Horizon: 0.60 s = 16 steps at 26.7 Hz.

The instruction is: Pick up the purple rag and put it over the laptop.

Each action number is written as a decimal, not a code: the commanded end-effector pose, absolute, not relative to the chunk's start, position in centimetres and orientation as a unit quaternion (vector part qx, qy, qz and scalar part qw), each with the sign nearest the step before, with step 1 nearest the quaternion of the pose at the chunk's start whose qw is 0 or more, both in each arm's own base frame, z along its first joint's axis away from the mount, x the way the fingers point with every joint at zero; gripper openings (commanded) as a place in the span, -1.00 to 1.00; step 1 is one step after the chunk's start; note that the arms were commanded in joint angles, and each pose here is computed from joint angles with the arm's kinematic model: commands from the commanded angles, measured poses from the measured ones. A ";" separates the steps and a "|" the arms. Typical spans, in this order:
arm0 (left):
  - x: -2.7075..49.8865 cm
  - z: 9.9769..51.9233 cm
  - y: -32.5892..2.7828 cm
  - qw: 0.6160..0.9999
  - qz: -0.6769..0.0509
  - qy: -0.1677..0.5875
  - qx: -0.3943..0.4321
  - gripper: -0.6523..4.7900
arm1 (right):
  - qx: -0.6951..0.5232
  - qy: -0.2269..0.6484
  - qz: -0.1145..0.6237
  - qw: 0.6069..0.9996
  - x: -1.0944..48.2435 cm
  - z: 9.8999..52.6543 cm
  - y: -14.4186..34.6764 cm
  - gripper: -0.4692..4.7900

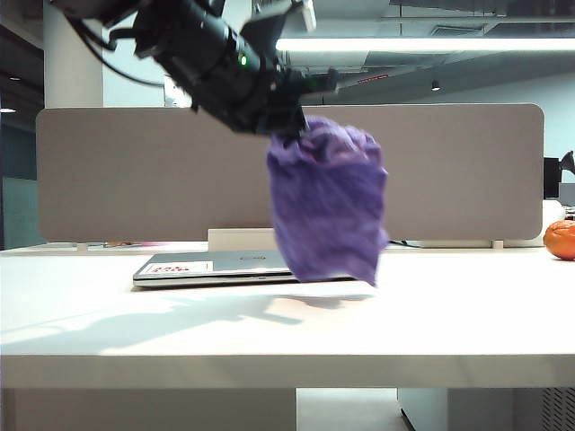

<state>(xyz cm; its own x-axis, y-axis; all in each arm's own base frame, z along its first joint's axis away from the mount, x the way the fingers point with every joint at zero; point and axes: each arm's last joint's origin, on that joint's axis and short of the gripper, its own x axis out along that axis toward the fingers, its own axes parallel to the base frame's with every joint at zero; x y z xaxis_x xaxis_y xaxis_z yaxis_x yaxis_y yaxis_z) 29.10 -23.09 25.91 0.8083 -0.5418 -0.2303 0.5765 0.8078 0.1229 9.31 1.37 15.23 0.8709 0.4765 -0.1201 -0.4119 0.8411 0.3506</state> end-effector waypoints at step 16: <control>37.2 26.6 -15.2 0.988 -0.136 0.003 0.078 -0.78 | 0.157 0.095 0.233 0.955 9.3 15.2 1.4 -0.74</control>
